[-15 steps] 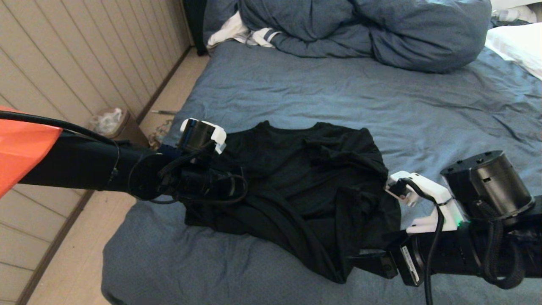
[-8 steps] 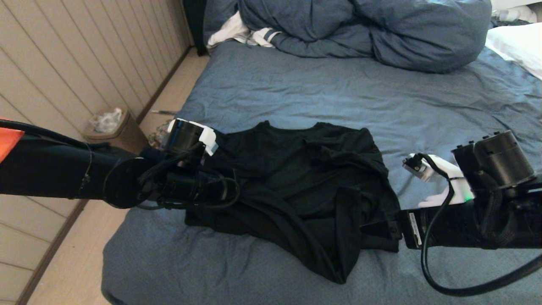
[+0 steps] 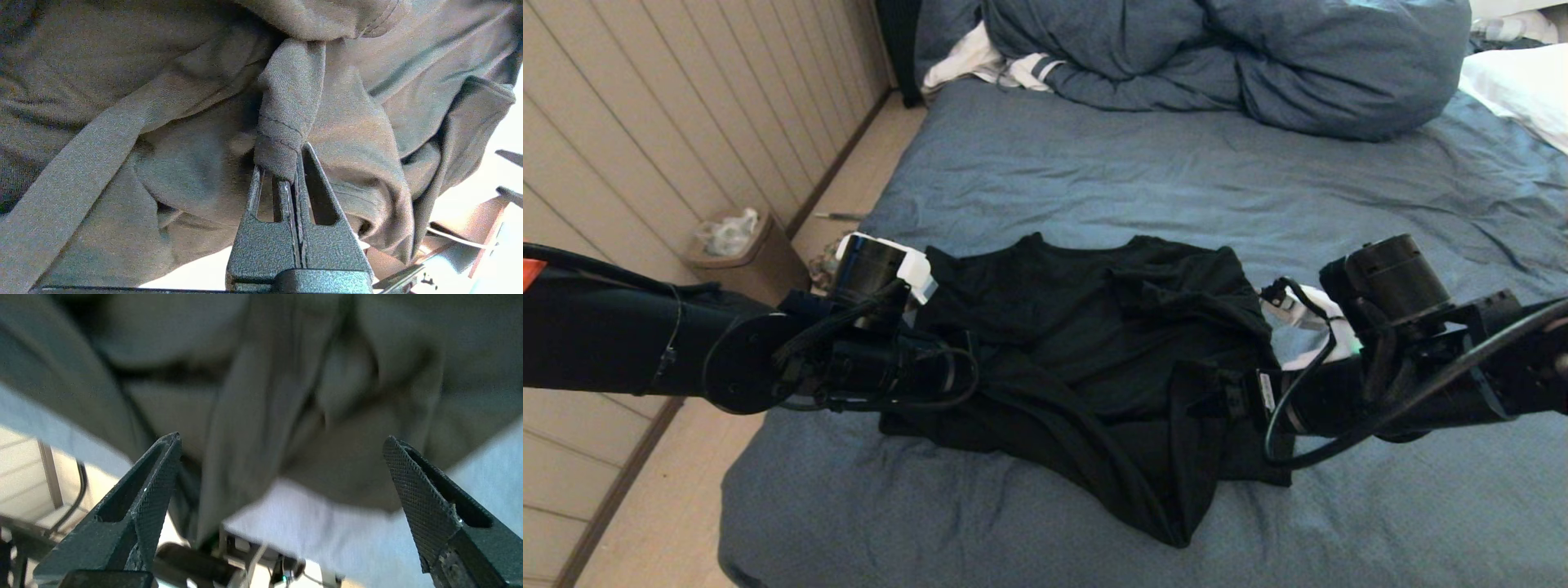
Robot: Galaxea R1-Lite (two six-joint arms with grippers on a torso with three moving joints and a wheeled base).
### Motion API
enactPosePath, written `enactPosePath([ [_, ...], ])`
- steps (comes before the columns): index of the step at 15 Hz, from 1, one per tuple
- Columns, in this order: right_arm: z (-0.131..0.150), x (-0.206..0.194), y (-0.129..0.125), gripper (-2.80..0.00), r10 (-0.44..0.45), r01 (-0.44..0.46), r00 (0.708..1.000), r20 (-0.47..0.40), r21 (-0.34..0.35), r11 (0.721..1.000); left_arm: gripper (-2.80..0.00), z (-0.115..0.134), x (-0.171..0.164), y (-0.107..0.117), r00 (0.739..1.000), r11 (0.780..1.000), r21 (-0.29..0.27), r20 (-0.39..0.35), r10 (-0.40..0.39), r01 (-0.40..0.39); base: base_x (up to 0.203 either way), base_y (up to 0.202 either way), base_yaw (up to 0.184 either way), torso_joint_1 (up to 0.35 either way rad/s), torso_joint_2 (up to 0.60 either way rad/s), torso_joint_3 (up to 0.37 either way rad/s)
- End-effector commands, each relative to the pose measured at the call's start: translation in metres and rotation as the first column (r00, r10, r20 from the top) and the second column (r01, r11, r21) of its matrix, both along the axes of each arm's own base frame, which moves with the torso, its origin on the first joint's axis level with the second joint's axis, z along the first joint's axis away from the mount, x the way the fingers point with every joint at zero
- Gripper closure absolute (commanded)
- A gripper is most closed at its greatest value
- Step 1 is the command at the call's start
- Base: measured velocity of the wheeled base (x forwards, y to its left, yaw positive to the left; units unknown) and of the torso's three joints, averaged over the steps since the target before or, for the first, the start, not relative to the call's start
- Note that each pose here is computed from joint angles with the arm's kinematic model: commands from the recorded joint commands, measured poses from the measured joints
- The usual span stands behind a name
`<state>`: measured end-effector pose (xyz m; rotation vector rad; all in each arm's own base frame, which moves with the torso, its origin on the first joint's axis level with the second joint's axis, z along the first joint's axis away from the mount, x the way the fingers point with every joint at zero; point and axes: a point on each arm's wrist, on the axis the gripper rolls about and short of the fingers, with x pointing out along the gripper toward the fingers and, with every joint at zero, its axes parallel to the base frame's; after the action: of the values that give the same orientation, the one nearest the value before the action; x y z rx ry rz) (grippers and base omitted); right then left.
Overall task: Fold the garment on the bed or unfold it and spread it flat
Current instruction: Fold the black T-shirt
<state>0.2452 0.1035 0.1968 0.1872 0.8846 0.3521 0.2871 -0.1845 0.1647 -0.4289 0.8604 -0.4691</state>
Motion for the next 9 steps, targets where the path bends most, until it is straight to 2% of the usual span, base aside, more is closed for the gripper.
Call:
enactPosePath([
  [1,-0.001,0.015,0.006,-2.80,-0.002,0.002,1.000,-0.001,-0.001,1.000,0.00,-0.002,0.001,0.000,1.000,1.000,0.001,-0.008,0.001,-0.001,0.000,0.000,0.000,0.000,0.00,0.000],
  [5,0.005,0.029,0.011,-2.80,0.011,-0.011,0.999,0.040,-0.011,1.000,0.00,-0.002,0.001,0.000,1.000,1.000,0.000,-0.007,0.001,-0.001,0.000,0.000,0.000,0.000,0.00,0.000],
  [6,0.009,0.031,0.010,-2.80,0.038,-0.036,0.997,0.074,-0.033,0.999,0.00,-0.002,0.001,0.000,1.000,1.000,0.001,-0.008,0.001,-0.001,0.000,0.000,0.000,0.000,0.00,0.000],
  [7,0.013,0.033,0.008,-2.80,0.110,-0.098,0.986,0.123,-0.095,0.991,0.00,-0.002,0.000,0.000,1.000,1.000,0.000,-0.006,0.001,-0.001,0.000,0.000,0.000,0.000,0.00,0.000],
  [9,0.019,0.034,0.004,-2.80,0.253,-0.207,0.947,0.197,-0.227,0.952,0.00,-0.001,0.000,0.000,1.000,1.000,0.000,-0.005,0.002,-0.002,0.000,0.000,0.000,0.000,0.00,0.000],
])
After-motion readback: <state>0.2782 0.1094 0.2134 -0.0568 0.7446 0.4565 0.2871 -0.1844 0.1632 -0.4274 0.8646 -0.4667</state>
